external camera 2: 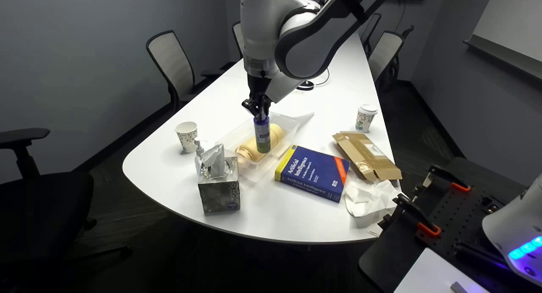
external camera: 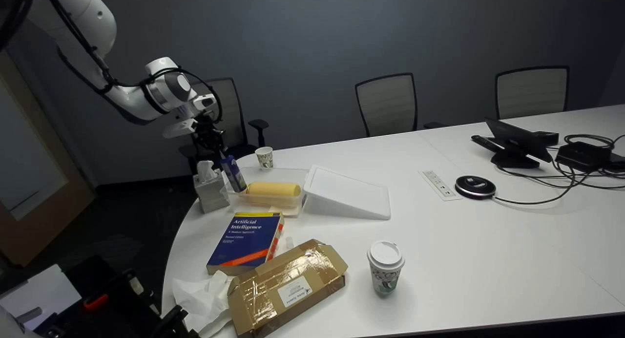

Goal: Open the storage bin, then place the blue bottle inside it

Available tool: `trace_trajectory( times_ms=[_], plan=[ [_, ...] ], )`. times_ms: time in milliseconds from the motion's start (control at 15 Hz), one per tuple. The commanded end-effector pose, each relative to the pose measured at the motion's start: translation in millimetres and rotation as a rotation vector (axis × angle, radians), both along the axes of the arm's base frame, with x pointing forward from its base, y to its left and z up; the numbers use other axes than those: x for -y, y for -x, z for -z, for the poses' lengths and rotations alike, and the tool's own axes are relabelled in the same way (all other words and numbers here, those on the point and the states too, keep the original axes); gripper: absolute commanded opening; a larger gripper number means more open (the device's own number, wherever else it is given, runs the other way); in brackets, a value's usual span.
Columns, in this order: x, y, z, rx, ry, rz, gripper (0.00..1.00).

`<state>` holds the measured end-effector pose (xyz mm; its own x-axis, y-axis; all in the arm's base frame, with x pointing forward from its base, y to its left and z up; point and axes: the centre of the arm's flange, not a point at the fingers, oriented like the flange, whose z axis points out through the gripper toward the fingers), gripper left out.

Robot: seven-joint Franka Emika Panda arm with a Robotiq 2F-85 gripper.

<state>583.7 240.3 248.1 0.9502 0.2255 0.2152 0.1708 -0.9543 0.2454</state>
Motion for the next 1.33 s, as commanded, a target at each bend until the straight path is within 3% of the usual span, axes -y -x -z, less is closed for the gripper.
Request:
trace_trajectory(
  times_ms=[0,1267],
  plan=[
    [-7.0,-15.5,11.0,-0.005,0.005,-0.020,0.08],
    [9.0,-21.6,88.5,-0.119,0.017,0.067,0.08]
  ],
)
